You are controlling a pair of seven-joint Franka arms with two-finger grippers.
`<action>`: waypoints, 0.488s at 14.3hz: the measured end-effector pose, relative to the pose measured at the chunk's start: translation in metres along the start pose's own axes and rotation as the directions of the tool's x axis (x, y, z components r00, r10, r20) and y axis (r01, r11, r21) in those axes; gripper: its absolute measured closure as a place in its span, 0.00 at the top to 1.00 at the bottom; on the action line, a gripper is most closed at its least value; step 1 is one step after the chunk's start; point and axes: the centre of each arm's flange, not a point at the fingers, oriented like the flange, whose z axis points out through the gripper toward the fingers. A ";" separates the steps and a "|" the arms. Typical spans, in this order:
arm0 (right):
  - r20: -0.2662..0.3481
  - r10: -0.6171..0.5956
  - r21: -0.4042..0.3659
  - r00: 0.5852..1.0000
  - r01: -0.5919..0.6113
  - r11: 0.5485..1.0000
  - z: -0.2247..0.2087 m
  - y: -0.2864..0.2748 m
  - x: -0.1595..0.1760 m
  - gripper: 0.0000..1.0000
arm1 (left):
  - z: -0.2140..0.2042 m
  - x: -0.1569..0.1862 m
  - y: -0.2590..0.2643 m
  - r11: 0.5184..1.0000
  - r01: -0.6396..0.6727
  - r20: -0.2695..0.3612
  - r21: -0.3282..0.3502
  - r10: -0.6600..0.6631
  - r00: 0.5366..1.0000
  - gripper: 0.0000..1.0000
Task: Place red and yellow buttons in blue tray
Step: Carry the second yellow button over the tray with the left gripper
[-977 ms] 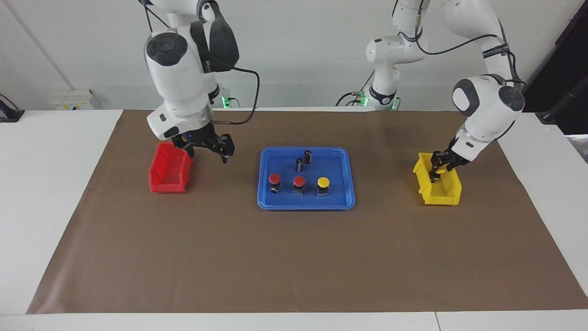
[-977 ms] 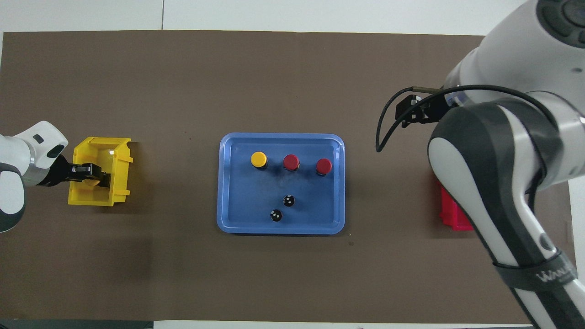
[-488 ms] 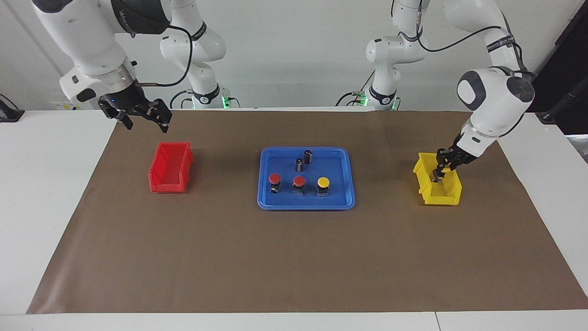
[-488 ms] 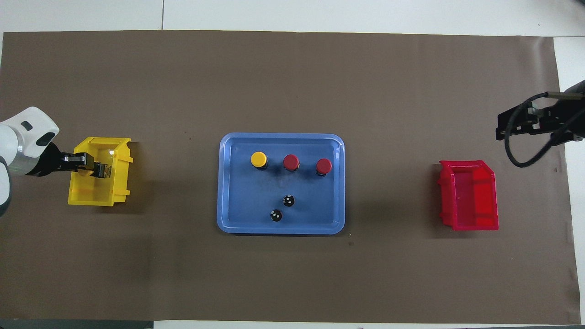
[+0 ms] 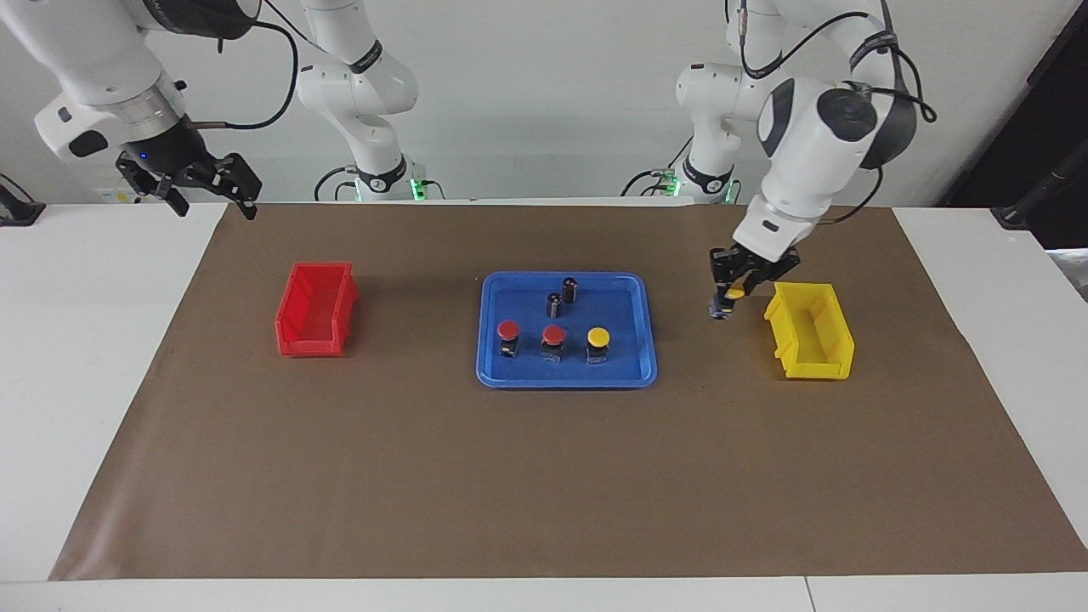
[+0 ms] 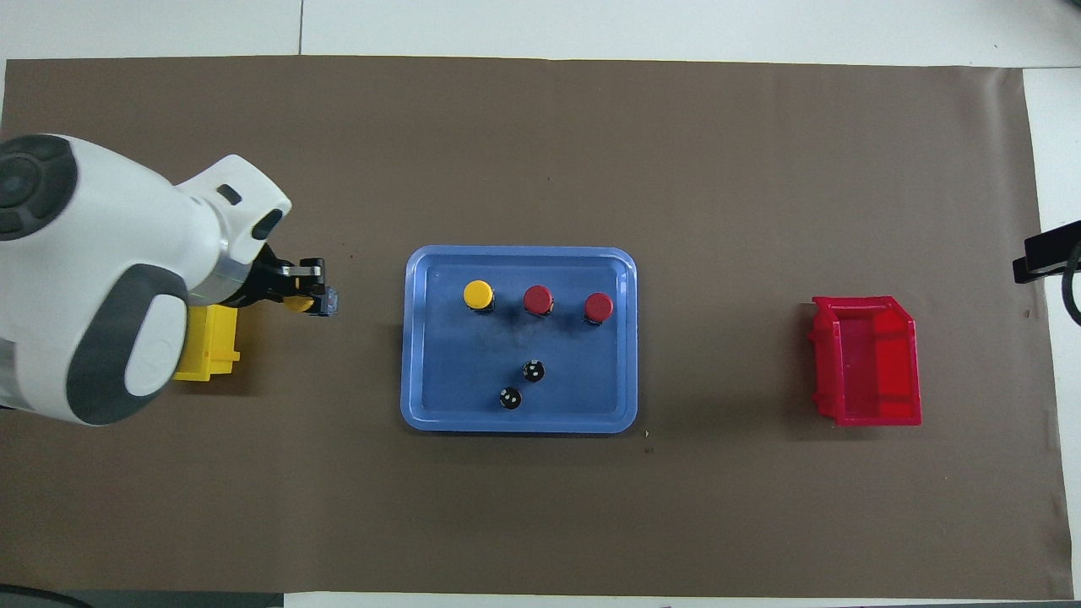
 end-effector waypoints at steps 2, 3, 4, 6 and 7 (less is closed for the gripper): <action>0.008 -0.001 0.001 1.000 0.001 1.000 0.010 0.000 -0.001 1.00 | 0.023 -0.010 0.050 1.000 0.010 -0.004 0.000 -0.010 1.000 0.41; 0.011 -0.004 0.002 1.000 0.004 1.000 0.011 -0.002 -0.003 1.00 | 0.033 -0.014 0.067 1.000 0.015 -0.006 0.000 -0.015 1.000 0.41; 0.011 -0.007 0.003 1.000 0.007 1.000 0.011 -0.003 -0.005 1.00 | 0.043 -0.015 0.077 1.000 0.021 -0.004 0.002 -0.021 1.000 0.41; 0.005 -0.009 0.003 1.000 0.009 1.000 0.008 -0.004 -0.008 1.00 | 0.062 -0.013 0.086 0.999 0.033 -0.002 0.006 -0.033 0.999 0.41; 0.003 -0.009 0.004 1.000 0.009 1.000 0.006 -0.004 -0.009 1.00 | 0.070 -0.010 0.089 0.999 0.038 -0.001 0.007 -0.038 0.999 0.41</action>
